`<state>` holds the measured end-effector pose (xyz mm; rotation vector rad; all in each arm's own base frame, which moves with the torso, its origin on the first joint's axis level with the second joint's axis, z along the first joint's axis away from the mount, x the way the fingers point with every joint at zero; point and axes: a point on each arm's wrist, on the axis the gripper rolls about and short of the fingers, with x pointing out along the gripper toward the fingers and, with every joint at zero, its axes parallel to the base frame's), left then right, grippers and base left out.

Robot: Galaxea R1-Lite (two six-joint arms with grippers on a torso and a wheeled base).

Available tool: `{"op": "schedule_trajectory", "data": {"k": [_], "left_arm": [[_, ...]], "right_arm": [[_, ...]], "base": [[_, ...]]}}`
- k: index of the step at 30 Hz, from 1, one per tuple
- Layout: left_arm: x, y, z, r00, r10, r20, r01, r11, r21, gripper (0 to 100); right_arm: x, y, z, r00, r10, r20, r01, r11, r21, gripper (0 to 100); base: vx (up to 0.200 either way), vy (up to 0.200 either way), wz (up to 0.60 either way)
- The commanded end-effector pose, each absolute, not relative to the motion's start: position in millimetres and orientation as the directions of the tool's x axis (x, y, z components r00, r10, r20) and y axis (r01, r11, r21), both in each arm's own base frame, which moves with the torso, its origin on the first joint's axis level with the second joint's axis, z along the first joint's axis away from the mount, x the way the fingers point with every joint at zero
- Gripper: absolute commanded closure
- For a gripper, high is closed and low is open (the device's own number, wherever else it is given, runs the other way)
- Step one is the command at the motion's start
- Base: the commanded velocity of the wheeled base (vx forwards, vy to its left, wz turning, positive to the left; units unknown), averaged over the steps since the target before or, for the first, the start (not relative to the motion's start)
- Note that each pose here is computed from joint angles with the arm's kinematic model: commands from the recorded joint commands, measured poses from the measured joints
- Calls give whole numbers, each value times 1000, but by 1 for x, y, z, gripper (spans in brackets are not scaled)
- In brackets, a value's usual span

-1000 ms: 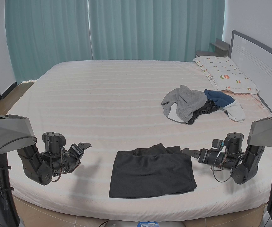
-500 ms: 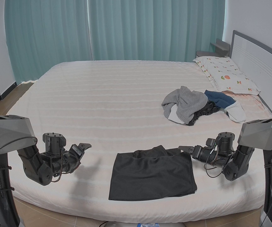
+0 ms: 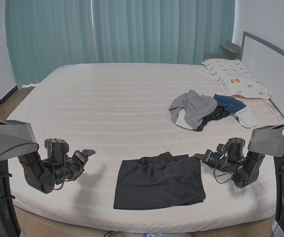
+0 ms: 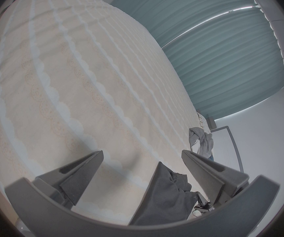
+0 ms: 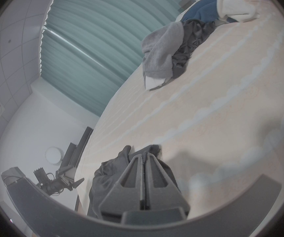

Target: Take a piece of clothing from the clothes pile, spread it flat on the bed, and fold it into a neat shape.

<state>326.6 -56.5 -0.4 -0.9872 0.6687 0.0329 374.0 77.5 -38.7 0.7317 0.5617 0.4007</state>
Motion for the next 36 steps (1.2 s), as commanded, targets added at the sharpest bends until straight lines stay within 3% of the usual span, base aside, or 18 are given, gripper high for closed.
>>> {"op": "schedule_trajectory", "data": {"k": [1,18,19,28,32,36], "left_arm": [[327,-57,-1,800,-268,-537,-319,567,-759,0],[327,-57,-1,801,-268,-535,-319,566,-760,0],[327,-57,-1,801,-268,-535,-318,567,-760,0],[327,-57,-2,799,-267,-539,-322,568,-758,0],[327,-57,-2,799,-266,-539,-323,567,-758,0],[327,-57,-2,799,-266,-539,-323,567,-758,0]], "right_arm": [[376,70,-36,802,499,-329,-128,681,721,100],[375,63,-42,813,461,-355,-80,692,717,100],[375,63,-42,813,461,-355,-80,692,717,0],[338,62,-7,801,499,-331,-128,682,720,0],[310,73,3,727,589,-353,-176,656,734,0],[298,83,-6,681,615,-398,-190,673,714,0]], "base": [[0,0,0],[0,0,0],[0,0,0],[0,0,0],[-150,0,0],[-200,0,0]]}}
